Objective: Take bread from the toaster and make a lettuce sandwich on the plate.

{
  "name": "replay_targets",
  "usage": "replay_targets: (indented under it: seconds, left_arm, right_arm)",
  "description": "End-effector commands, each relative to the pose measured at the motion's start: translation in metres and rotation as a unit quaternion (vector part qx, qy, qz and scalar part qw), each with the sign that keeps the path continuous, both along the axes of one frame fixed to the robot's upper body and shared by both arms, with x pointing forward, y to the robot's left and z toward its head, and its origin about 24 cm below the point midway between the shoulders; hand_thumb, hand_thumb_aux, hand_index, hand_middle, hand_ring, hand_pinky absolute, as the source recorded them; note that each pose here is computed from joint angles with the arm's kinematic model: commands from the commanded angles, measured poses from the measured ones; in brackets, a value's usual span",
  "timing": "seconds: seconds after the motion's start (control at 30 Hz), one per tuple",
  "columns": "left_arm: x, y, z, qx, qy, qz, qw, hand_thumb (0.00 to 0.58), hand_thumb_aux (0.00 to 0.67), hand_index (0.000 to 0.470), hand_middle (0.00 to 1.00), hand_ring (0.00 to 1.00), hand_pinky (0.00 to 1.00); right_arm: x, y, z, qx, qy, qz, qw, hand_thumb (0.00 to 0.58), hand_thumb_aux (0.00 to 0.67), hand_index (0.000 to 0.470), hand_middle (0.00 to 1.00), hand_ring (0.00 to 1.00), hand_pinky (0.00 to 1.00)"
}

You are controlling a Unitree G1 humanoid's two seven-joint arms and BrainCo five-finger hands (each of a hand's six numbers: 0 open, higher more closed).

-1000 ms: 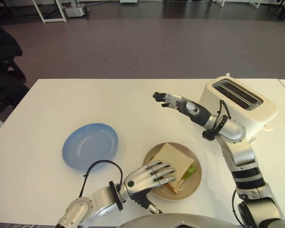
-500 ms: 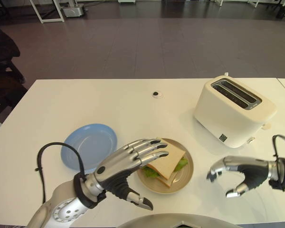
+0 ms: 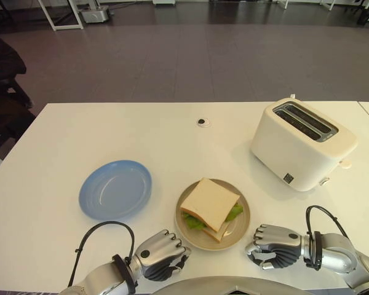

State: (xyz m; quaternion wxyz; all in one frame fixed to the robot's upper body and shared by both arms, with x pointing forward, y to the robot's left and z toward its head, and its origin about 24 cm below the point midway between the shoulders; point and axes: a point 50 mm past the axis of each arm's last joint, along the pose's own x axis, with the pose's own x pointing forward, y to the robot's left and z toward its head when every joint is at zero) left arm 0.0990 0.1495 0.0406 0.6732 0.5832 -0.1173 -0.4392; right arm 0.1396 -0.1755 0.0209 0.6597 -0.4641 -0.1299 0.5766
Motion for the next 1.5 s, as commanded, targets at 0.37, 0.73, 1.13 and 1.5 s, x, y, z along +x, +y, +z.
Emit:
replay_targets:
  seconds: [0.37, 0.73, 1.13, 1.5]
  left_arm:
    - [0.145, 0.005, -0.027, 0.036, -0.148, 0.096, 0.984, 0.58, 0.67, 0.47, 1.0, 1.0, 1.0]
    - [0.188, 0.013, -0.037, 0.022, -0.176, 0.109, 0.978, 0.58, 0.67, 0.47, 1.0, 1.0, 1.0]
    - [0.057, 0.002, 0.055, -0.283, -0.199, 0.161, 0.925, 0.0, 0.0, 0.0, 0.0, 0.0, 0.0]
    - [0.06, 0.002, 0.022, -0.575, 0.04, 0.25, 0.778, 0.0, 0.0, 0.0, 0.0, 0.0, 0.0]
  right_arm:
    - [0.107, 0.043, -0.068, -0.101, -0.035, -0.167, 0.98, 0.58, 0.67, 0.47, 1.0, 1.0, 1.0]
    - [0.151, 0.074, -0.042, -0.025, -0.124, -0.181, 0.975, 0.566, 0.565, 0.396, 0.36, 0.36, 0.36]
    - [0.067, 0.011, 0.042, 0.367, -0.042, -0.201, 0.907, 0.0, 0.0, 0.0, 0.0, 0.0, 0.0]
    - [0.07, 0.007, 0.039, 0.439, 0.078, -0.213, 0.869, 0.0, 0.0, 0.0, 0.0, 0.0, 0.0]
